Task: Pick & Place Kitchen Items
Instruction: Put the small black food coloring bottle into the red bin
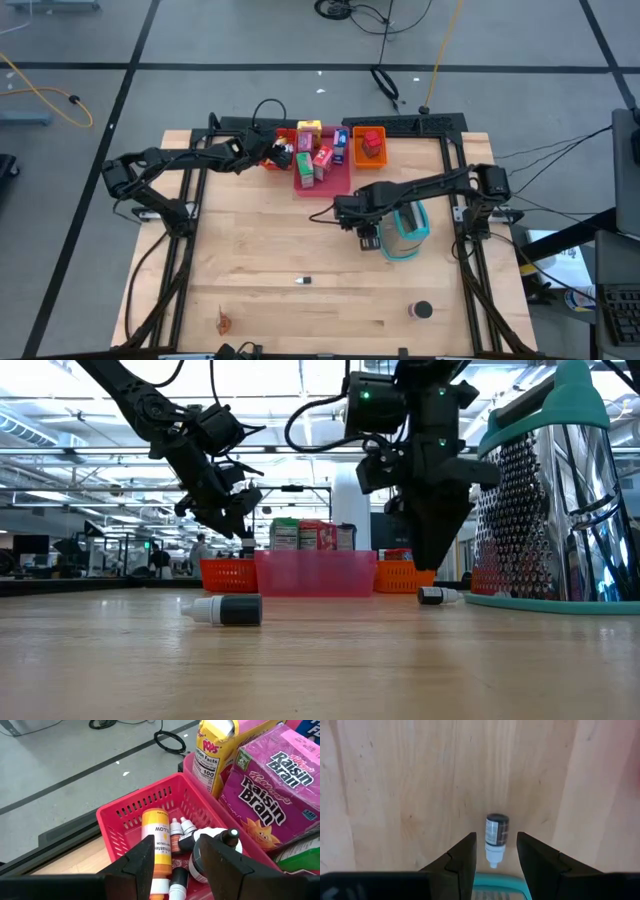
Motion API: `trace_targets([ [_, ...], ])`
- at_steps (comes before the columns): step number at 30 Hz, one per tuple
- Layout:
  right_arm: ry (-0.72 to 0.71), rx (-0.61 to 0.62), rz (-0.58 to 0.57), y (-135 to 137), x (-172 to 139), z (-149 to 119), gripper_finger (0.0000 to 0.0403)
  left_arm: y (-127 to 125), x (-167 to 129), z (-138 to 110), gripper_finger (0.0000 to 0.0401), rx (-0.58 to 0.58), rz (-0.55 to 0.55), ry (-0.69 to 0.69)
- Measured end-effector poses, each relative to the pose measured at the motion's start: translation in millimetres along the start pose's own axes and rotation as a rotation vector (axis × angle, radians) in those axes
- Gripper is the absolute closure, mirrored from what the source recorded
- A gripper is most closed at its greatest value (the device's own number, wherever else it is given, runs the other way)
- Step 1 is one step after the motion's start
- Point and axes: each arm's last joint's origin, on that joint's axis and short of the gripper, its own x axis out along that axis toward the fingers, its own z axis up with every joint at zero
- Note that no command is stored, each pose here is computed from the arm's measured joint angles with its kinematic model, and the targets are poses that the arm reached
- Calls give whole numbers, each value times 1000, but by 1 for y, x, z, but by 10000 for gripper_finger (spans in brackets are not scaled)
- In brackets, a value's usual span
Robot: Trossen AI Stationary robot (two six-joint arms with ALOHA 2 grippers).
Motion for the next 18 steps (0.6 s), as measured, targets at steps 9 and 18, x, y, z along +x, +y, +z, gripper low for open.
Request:
trace_targets([
  [9,-2,13,2,0,21,-11,266,0,0,0,242,0,0,1],
  [18,-47,32,38,2,40,-20,275,0,0,0,242,0,0,1],
])
